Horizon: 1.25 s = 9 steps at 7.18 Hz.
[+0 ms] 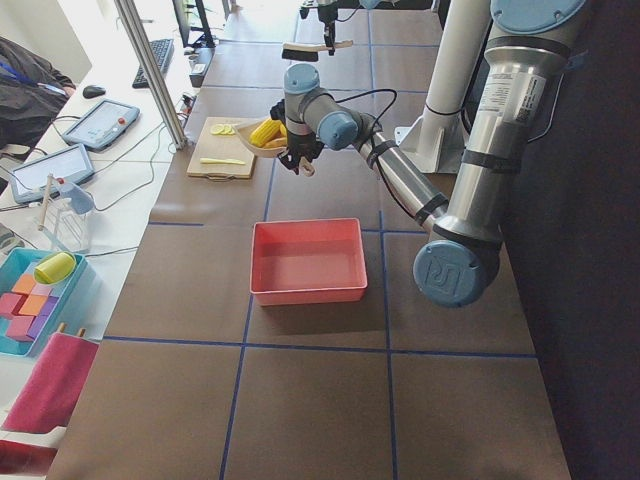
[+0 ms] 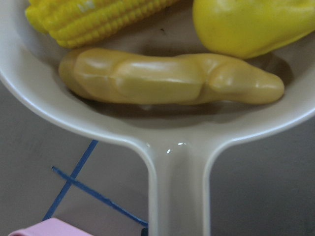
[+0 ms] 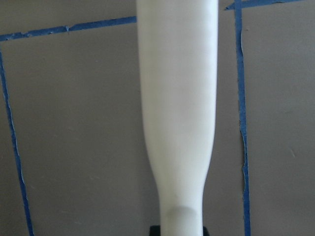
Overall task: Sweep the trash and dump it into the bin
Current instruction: 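Tilt the dustpan over the pink bin with the left gripper to dump the food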
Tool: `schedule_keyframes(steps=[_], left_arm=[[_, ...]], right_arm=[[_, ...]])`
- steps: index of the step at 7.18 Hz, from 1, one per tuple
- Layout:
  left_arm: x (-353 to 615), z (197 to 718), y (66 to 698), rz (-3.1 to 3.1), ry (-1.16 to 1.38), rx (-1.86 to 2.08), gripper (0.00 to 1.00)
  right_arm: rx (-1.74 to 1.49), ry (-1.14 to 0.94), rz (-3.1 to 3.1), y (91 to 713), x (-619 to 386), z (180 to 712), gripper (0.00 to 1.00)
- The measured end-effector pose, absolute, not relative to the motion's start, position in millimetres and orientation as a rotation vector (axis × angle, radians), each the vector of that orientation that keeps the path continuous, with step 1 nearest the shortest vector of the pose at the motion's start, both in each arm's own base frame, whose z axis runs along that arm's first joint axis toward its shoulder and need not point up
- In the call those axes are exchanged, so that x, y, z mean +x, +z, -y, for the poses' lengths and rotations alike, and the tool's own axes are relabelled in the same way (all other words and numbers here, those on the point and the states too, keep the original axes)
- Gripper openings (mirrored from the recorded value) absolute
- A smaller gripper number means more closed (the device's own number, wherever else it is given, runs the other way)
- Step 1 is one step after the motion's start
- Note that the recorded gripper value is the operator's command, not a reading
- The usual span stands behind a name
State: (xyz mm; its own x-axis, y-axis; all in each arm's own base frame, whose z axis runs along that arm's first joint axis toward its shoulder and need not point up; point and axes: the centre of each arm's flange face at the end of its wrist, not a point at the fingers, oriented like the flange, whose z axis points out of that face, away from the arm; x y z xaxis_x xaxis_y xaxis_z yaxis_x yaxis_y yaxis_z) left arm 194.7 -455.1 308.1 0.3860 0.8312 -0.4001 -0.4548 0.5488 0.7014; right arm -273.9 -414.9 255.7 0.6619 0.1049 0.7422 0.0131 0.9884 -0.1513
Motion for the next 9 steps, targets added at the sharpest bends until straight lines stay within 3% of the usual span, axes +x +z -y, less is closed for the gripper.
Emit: schedule_keyframes(steps=[7, 9], left_arm=[[10, 406, 453, -0.678, 0.885, 0.515, 0.0], [-22, 399, 498, -0.653, 0.896, 0.487, 0.0]], right_arm=[[-0.146, 0.053, 0.831, 267, -268, 412, 0.01], [-0.156, 0.024, 0.805, 294, -258, 403, 0.01]])
